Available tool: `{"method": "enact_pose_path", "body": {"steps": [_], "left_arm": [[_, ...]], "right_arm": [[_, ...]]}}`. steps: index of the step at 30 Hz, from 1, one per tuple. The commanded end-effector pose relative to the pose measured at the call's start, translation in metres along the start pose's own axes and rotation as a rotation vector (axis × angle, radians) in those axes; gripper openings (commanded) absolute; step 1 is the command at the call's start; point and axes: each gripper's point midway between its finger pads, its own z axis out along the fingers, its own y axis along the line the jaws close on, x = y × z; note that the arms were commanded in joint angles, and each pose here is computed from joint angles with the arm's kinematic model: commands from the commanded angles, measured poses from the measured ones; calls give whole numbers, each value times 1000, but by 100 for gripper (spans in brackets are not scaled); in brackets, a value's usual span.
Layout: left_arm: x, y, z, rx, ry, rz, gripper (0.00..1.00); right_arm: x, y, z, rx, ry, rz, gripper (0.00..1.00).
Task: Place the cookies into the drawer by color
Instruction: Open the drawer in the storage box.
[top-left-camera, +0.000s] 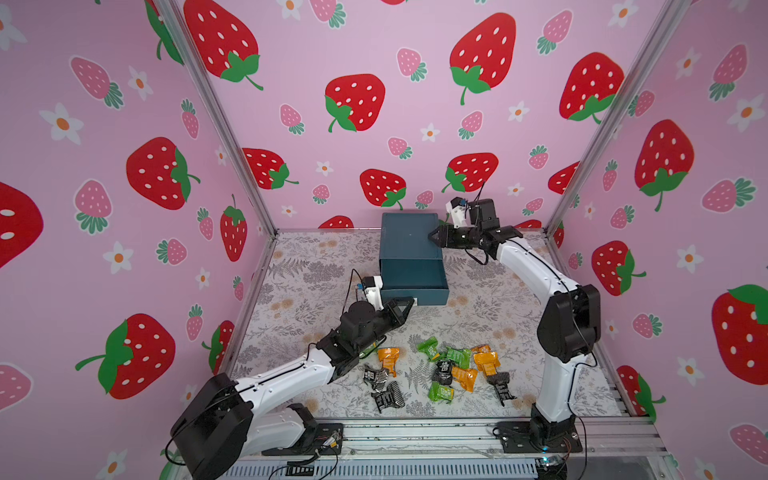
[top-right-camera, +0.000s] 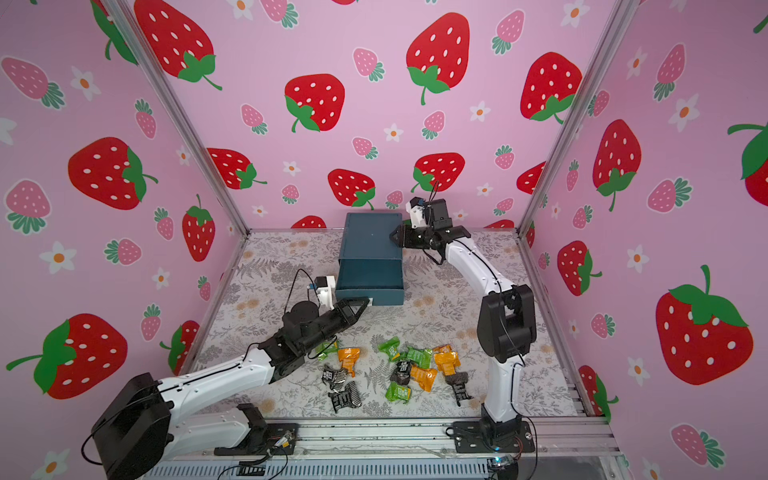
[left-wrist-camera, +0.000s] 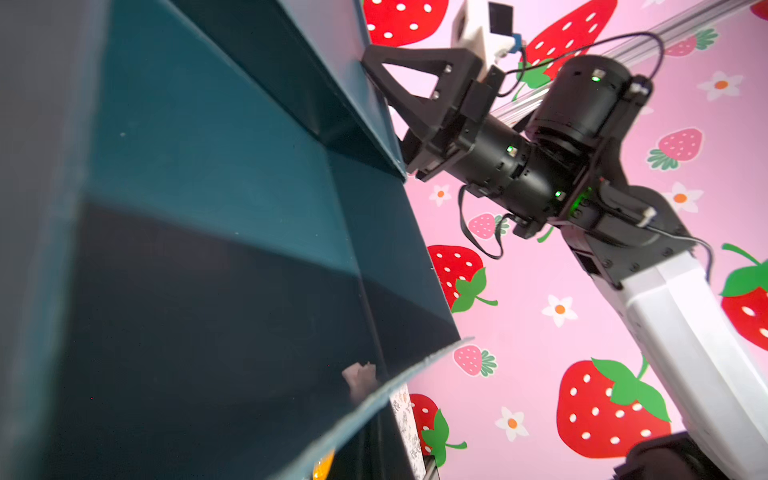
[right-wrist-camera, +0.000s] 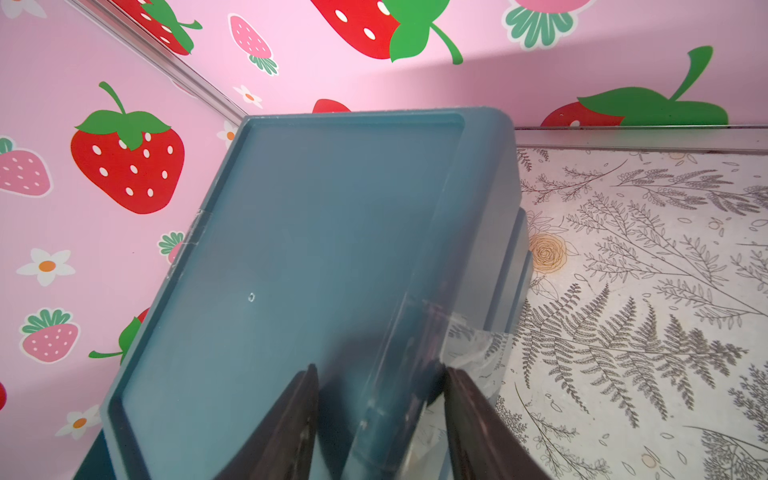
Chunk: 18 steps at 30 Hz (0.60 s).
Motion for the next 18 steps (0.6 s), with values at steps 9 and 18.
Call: {"method": "enact_pose_path", "body": {"steps": [9, 18], "left_arm": [[8, 23, 0, -77, 20, 41, 10], [-1, 23, -6, -118, 9, 101, 55]], "right_arm": [[46, -12, 14, 45, 144, 42, 54], [38, -3, 7, 32, 131, 40, 60]]}}
